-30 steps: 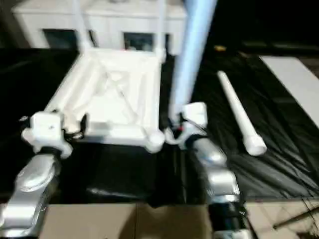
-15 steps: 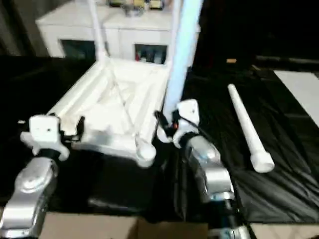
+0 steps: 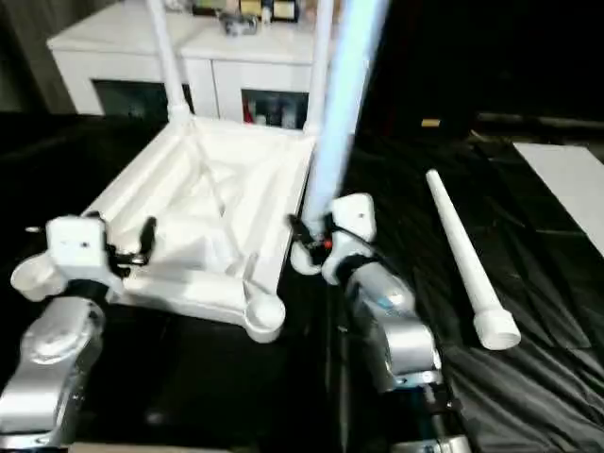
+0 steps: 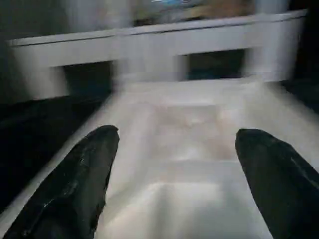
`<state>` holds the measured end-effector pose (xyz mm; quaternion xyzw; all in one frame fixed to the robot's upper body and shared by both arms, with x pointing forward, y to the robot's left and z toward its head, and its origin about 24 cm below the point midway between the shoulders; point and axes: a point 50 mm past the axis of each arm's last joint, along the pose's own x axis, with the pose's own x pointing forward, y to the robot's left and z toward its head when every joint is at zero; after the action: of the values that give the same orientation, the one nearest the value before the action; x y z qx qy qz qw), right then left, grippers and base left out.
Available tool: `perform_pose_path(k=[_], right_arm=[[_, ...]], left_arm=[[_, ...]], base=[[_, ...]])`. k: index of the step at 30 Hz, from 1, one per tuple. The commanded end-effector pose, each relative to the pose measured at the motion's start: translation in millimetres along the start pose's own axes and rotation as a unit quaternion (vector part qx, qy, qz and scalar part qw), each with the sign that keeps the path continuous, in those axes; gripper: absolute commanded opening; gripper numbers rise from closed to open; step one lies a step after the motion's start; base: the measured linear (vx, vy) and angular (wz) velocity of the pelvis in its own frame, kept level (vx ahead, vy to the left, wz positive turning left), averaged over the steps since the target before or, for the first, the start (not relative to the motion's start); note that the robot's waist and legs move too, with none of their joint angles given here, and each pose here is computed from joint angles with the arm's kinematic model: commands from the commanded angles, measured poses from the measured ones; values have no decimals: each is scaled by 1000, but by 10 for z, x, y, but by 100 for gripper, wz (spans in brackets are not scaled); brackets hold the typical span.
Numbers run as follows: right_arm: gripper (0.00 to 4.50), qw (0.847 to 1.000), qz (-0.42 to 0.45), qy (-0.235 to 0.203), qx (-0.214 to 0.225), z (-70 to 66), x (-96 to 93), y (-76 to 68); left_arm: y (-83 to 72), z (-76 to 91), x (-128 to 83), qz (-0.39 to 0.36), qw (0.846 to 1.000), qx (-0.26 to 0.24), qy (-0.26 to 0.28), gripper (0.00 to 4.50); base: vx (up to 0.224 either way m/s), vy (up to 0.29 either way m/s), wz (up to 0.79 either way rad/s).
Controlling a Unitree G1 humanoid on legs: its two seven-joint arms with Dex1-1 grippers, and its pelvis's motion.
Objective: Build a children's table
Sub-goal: Rotate table base
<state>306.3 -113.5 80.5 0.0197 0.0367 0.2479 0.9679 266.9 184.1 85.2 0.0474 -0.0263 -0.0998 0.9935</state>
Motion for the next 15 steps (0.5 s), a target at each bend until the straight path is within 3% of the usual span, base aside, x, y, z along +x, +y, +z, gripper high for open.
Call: perform_pose_path(k=[1, 2, 4, 5, 6, 11, 15], right_arm=[[186, 1000, 22, -15, -11, 110, -24, -53], [186, 1000, 22, -15, -11, 110, -24, -53], [186, 999, 42, -16, -7, 135, -26, -61], [186, 998, 54, -16, -14, 147, -32, -68], [186, 997, 80, -15, -13, 166, -47, -79], [186, 991, 135, -13, -18, 219, -98, -93], [186, 979, 197, 5, -42, 244, -170, -123]], left_arm=[[-209, 64, -24, -189, 981, -19, -27, 421], [-209, 64, -24, -189, 981, -19, -27, 435], [-194, 26, 4, -257, 966, 14, 7, 435], [-169, 17, 29, -295, 954, 37, 24, 435], [-126, 5, 76, -353, 932, 63, 50, 435], [-45, -26, 203, -422, 896, 106, 87, 435], [23, -96, 327, -484, 853, 143, 133, 435]], base=[[0, 0, 0], [0, 0, 0], [0, 0, 0], [-72, -44, 4], [-72, -44, 4], [-100, -14, 5], [-36, -2, 2]])
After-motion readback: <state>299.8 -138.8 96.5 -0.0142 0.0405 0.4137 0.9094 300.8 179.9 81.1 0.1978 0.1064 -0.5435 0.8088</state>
